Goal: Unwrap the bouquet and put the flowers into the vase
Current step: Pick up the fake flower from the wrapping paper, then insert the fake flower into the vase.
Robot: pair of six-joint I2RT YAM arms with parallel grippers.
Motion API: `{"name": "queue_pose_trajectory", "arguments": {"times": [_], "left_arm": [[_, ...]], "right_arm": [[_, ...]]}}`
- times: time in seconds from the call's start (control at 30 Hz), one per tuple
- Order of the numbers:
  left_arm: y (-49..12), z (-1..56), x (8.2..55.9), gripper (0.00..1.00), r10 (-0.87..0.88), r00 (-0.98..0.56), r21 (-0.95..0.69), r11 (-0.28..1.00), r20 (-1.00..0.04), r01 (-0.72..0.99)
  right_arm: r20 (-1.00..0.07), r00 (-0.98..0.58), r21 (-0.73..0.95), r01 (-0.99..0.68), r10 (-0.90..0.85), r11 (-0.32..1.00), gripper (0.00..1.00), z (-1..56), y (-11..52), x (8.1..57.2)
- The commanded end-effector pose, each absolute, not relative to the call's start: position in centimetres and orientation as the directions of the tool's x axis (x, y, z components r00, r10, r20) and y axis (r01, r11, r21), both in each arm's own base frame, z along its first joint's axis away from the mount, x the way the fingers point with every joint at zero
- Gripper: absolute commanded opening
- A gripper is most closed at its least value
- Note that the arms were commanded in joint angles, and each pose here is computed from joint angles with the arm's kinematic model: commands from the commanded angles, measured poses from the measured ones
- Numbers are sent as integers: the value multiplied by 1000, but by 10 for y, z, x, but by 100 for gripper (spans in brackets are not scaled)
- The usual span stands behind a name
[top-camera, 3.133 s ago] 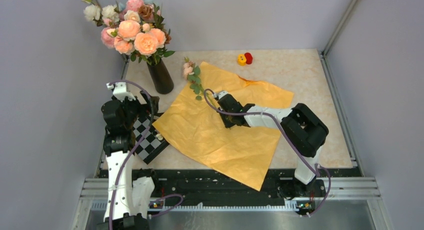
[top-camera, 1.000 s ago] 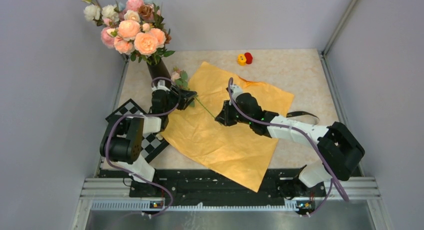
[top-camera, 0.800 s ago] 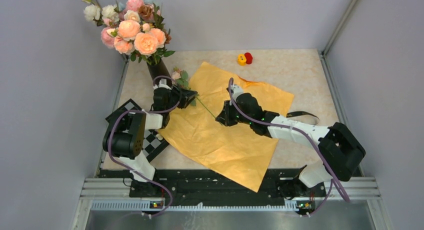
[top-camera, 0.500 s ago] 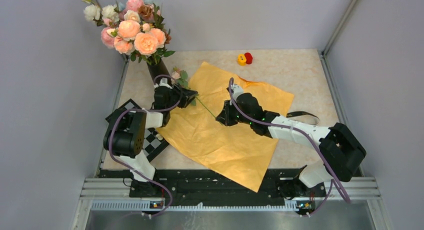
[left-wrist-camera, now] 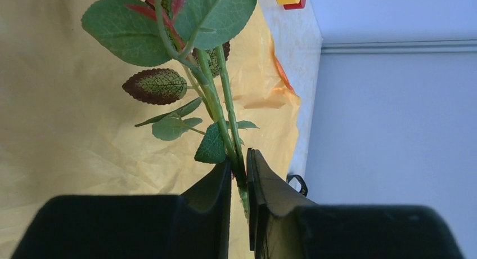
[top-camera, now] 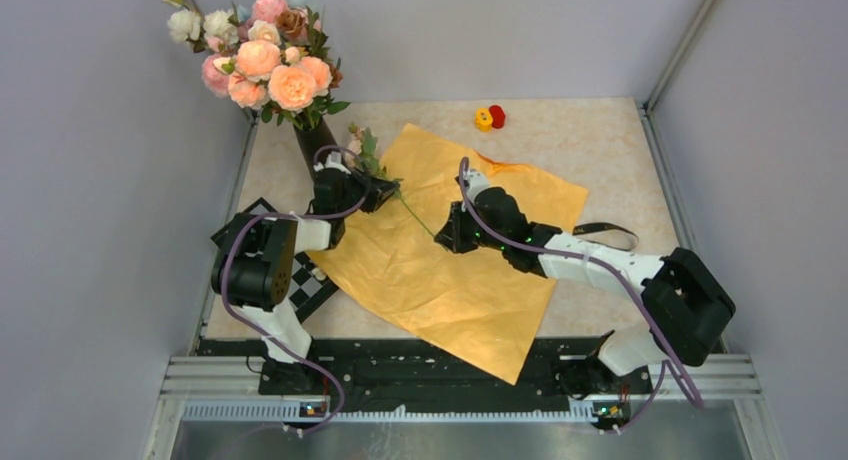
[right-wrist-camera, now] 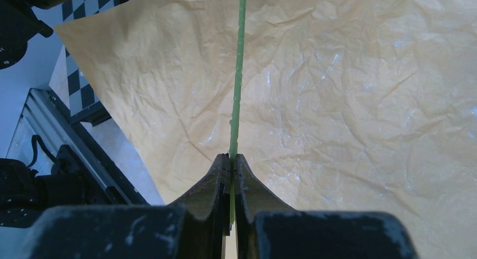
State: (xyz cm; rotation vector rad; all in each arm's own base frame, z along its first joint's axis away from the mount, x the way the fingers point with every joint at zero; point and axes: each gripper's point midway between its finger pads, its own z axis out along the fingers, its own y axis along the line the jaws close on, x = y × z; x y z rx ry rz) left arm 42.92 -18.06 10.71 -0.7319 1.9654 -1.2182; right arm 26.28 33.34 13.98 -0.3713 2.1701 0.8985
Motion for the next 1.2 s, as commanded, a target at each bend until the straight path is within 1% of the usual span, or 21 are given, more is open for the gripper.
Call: {"name": "queue_pose_trajectory", "arguments": {"times": [0.0,0.1,0.2,0.23,0.33,0.4,0.47,0.6,0.77,0.9,1.07,1.17], "left_arm": [[-186,134,438,6,-754,-579,-919,394,-311,-19],[-188,140,438,0,-751,-580,-921,390,-315,-5],[-191,147,437,0,-750,-581,-924,382,-317,12],[-192,150,436,0,-749,-580,-925,379,-320,21],[-195,159,433,0,-748,-578,-927,373,-327,41],[-197,169,429,0,-745,-577,-929,364,-334,69],[-201,181,423,0,-737,-574,-927,355,-357,120],[-212,204,405,0,-698,-576,-904,351,-426,244],[-223,221,376,0,-647,-558,-853,358,-520,380],[-232,234,351,0,-600,-531,-793,352,-598,497],[-242,255,318,0,-547,-483,-702,312,-683,640],[-247,264,302,0,-506,-438,-634,324,-743,703]], "right_arm": [[-777,-629,469,-536,39,702,0,162,330,268],[-780,-625,457,-531,34,714,0,162,326,268],[-781,-625,445,-530,23,722,0,163,323,267],[-780,-625,442,-530,19,724,5,162,322,267],[-787,-617,438,-537,19,721,25,165,320,265],[-793,-609,433,-544,18,719,34,168,319,264],[-800,-599,430,-549,21,717,41,172,318,264],[-813,-581,434,-559,39,706,47,183,316,265],[-803,-588,504,-582,97,638,53,199,311,268],[-801,-588,531,-612,112,586,54,207,307,269],[-828,-552,521,-692,99,499,54,225,311,259],[-844,-526,511,-727,106,458,55,237,313,252]]}}
